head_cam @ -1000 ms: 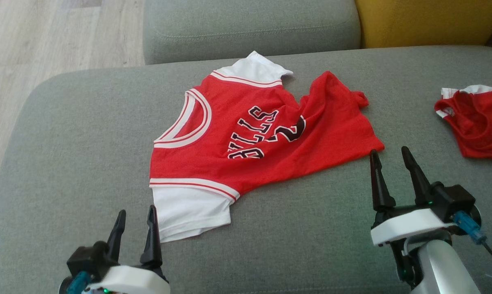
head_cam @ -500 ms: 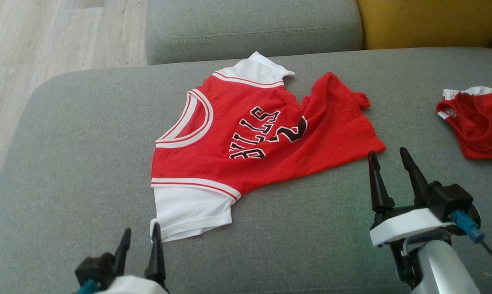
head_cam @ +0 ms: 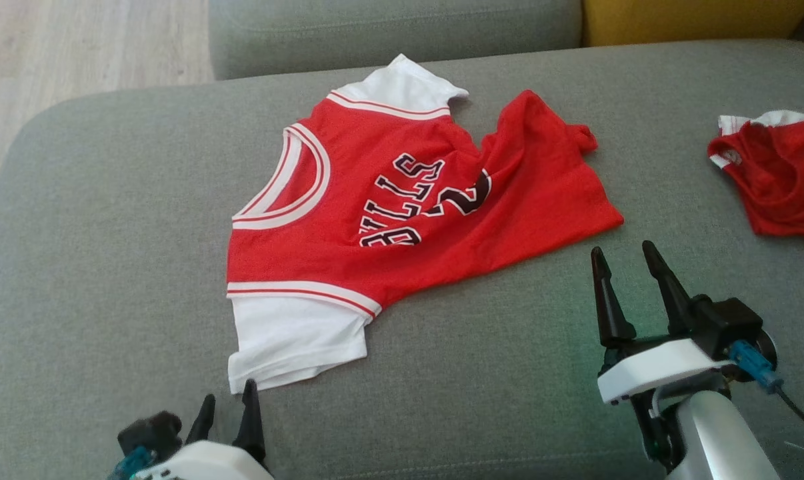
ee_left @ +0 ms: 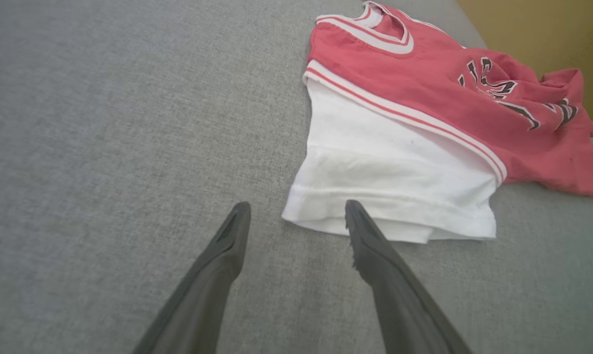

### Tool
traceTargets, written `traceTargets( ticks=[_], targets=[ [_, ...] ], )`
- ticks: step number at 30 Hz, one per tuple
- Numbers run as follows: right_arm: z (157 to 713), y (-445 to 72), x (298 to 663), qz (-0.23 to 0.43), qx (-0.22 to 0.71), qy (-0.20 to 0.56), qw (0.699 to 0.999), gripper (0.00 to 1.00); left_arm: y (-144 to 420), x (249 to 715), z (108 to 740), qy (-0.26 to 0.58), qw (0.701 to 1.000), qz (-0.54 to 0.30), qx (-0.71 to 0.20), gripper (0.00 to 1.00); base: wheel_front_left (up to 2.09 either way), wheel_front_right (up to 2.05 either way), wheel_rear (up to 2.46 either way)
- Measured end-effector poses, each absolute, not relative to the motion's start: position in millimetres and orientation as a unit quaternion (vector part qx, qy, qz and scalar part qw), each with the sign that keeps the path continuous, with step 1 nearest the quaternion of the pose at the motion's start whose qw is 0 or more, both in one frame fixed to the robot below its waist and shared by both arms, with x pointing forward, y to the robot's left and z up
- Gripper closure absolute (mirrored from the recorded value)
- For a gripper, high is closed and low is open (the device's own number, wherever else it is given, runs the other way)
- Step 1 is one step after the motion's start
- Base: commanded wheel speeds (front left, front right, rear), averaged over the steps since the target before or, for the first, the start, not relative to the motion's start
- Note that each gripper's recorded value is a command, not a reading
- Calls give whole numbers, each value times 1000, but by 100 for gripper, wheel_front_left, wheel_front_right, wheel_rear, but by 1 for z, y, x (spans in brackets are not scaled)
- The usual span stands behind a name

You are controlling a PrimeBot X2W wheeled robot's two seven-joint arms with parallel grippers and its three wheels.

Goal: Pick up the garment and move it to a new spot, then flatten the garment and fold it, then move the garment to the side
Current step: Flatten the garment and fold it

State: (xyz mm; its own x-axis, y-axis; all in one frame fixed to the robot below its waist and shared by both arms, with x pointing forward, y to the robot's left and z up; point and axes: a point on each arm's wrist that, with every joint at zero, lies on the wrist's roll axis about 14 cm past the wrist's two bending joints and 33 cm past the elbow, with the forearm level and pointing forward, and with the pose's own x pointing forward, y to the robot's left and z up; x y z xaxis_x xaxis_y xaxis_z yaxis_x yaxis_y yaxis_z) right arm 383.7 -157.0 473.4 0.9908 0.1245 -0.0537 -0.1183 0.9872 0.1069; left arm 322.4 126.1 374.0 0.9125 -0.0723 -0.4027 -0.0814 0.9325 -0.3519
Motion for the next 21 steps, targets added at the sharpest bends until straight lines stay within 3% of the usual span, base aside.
traceTargets(
  ticks=[15,16,17,18,20,21],
  targets=[
    [461,-166,385,47,51,47,997,0,118,341,364,222,953,-8,-207,0,0,0,0],
    [461,-166,385,47,51,48,997,0,118,343,364,221,953,-8,-206,12,0,0,0],
    [460,-167,385,46,50,49,996,0,117,344,363,222,953,-9,-206,38,0,0,0],
    [459,-167,385,46,50,50,996,0,115,345,363,223,953,-14,-207,38,0,0,0],
    [458,-168,385,44,49,52,997,0,115,346,361,227,951,-13,-208,68,0,0,0],
    [458,-169,385,43,49,52,997,0,113,346,360,229,950,-16,-211,98,0,0,0]
  ],
)
